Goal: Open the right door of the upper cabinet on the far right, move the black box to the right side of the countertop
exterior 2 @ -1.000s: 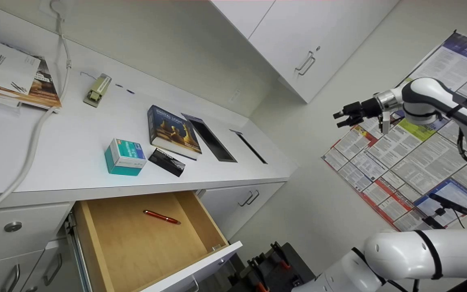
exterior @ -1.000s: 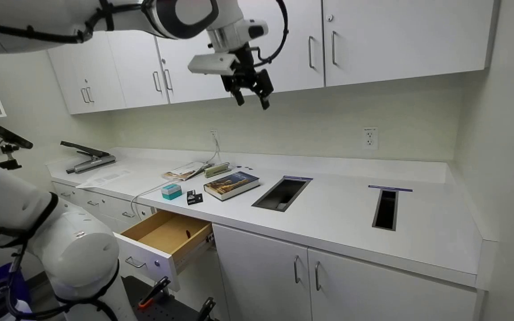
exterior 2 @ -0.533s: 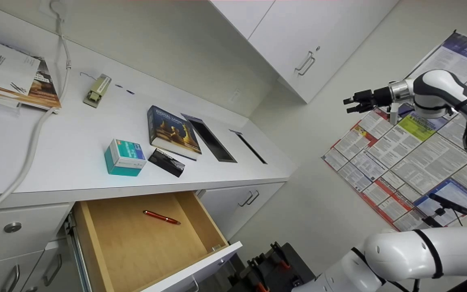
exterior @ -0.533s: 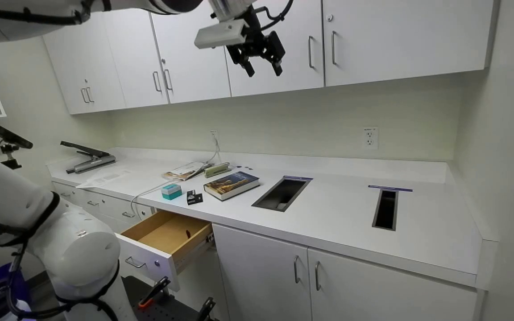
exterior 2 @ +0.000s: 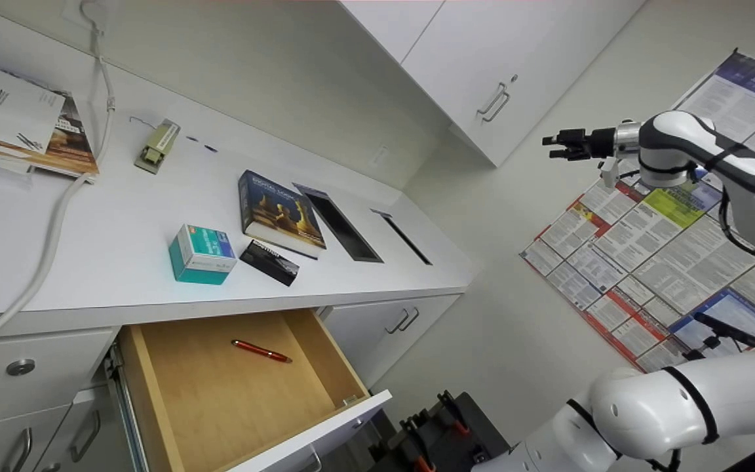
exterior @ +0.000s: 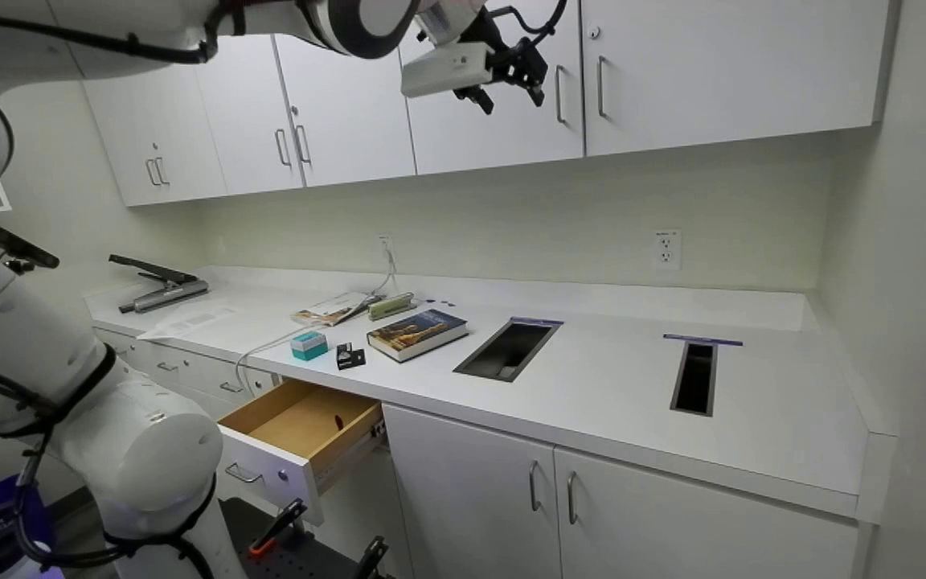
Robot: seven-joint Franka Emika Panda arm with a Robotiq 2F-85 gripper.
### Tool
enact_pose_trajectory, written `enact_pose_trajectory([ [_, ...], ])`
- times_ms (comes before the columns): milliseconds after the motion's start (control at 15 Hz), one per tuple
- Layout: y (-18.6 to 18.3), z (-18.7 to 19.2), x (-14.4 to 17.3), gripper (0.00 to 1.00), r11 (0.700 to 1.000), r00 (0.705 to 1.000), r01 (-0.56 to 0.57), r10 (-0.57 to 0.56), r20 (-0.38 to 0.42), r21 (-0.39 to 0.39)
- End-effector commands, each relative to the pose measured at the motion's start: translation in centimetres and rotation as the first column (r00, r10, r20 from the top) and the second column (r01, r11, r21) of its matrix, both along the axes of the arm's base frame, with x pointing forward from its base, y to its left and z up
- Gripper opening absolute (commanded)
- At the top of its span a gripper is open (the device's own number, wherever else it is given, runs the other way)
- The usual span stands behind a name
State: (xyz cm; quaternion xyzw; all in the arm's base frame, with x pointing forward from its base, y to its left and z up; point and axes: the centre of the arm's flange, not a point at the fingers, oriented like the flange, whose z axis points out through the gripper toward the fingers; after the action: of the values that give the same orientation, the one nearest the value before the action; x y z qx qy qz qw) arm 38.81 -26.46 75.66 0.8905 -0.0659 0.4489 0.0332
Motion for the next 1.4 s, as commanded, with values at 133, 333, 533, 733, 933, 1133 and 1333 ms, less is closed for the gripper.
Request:
enact_pose_trajectory([
  [133,-2.9,2.8,6.4,1.0,0.991,0.979,-0.085,0.103,0.177,-0.108],
  [333,-4.3,4.2,7.9,1.0,0.989,0.962,-0.063,0.095,0.255,-0.131],
  [533,-3.1,3.2,6.4,1.0,0.992,0.97,-0.057,0.081,0.228,-0.11],
  [733,-3.3,3.3,7.3,1.0,0.991,0.972,-0.045,0.072,0.224,-0.122],
  [933,-3.5,3.0,8.7,1.0,0.993,0.965,-0.066,0.088,0.246,-0.097],
  [1133,-3.5,2.5,10.1,1.0,0.995,0.953,-0.078,0.093,0.289,-0.064],
  [1333,-4.0,1.9,11.6,1.0,0.993,0.938,-0.096,0.115,0.326,-0.074],
])
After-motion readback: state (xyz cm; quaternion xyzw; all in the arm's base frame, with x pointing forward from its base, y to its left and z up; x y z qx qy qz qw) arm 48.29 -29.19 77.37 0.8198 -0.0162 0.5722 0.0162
